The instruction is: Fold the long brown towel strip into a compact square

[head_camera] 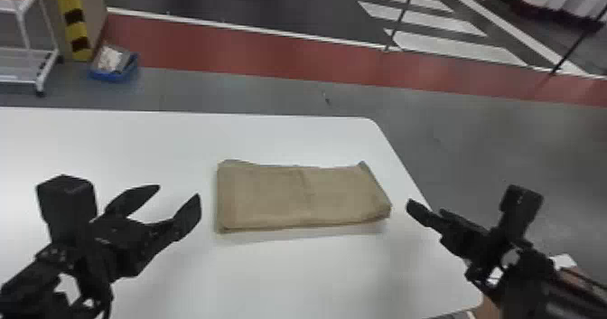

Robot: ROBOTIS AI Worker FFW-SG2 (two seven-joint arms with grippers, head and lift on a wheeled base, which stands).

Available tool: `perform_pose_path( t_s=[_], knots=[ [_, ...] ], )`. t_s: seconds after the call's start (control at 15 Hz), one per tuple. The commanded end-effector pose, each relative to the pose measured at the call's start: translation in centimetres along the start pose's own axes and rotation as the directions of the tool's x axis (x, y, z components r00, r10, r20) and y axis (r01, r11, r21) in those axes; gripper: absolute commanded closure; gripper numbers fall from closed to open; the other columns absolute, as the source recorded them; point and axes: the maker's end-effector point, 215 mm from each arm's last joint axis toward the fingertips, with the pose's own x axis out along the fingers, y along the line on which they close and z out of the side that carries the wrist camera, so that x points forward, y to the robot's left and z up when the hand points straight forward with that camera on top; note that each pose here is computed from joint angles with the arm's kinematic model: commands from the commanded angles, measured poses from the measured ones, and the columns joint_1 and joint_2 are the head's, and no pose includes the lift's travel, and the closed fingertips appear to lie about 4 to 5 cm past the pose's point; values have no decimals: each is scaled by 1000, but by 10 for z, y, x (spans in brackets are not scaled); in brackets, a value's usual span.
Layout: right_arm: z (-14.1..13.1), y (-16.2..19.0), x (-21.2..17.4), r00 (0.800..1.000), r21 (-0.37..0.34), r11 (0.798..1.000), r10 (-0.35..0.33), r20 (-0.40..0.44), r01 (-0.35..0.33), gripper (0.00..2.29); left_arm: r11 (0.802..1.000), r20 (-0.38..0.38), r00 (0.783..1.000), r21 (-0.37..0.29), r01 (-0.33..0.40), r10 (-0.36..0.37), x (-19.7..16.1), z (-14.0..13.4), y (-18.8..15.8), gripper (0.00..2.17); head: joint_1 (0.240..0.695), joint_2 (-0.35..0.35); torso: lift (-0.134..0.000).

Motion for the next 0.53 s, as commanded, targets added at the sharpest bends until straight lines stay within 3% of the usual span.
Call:
perform_pose_path(
  t_s=[0.0,0.07,0.27,0.47],
  knots=[
    [5,10,-16,998,-18,1000,15,62,-14,130,1000,-26,1000,1,1,-1,7,-12,-25,545,695,-350,-124],
    [8,17,-15,996,-27,999,33,77,-31,130,1000,-32,999,7,-22,22,9,-15,-28,545,695,-350,-124],
    [6,12,-22,996,-42,999,27,88,-24,130,1000,-95,995,4,-31,31,24,-37,-47,910,695,-350,-124],
    [5,14,-20,995,-44,999,33,89,-30,130,999,-160,987,-25,-23,18,25,-63,-61,910,695,-350,-124]
  ],
)
